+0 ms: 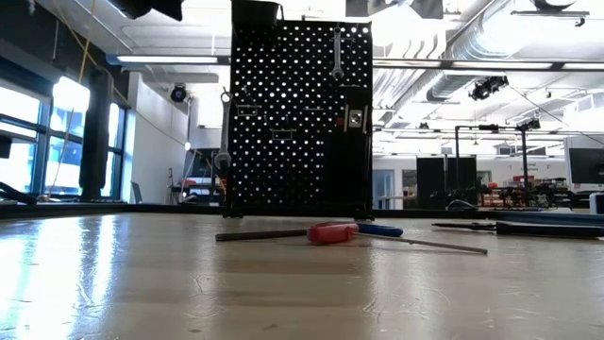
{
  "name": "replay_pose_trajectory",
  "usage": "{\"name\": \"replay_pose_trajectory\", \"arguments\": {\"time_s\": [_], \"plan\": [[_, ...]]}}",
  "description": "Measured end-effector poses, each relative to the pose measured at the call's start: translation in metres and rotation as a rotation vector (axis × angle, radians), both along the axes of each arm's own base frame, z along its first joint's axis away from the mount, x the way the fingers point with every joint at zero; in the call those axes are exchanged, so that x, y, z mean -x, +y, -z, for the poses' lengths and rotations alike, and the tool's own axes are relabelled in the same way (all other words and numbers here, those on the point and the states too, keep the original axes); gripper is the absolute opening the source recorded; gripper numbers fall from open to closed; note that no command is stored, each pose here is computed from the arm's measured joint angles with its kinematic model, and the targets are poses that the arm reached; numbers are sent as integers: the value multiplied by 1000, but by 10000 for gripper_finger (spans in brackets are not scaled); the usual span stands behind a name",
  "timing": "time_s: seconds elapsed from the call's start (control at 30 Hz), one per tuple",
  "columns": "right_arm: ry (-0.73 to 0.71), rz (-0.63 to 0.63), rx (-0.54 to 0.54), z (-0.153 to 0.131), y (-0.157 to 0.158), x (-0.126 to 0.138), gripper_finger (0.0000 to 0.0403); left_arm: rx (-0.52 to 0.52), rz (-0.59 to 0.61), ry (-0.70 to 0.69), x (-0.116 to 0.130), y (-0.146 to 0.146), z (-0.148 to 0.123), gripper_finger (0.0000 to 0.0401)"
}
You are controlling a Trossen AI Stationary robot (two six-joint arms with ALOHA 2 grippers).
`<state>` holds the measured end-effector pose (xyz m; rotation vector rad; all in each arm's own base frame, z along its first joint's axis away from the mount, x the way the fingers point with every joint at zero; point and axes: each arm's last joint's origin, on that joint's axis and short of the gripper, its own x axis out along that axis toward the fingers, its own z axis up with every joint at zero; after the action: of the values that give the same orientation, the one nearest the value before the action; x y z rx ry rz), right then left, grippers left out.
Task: Hang tools onto peg board
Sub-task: Hang the clamp on the pegboard
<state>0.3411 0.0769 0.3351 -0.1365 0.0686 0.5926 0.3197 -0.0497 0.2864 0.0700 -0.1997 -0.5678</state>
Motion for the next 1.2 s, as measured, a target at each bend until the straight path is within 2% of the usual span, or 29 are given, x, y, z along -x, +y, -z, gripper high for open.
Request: {"name": "replay_pose_trajectory", "arguments": {"time_s": [0.23, 0.6, 0.97, 1.2], "plan": [[81, 6, -2, 3, 1, 5, 0, -11, -23, 1, 0, 0, 1, 14], [120, 124, 48, -14, 9, 34, 3, -24, -94, -8, -2, 2, 1, 14], [156, 287, 106, -12, 16, 41, 71, -26, -156, -46, -2, 5, -2, 14], [147, 399, 177, -11, 24, 46, 83, -15, -271, -83, -2, 8, -6, 14]]}}
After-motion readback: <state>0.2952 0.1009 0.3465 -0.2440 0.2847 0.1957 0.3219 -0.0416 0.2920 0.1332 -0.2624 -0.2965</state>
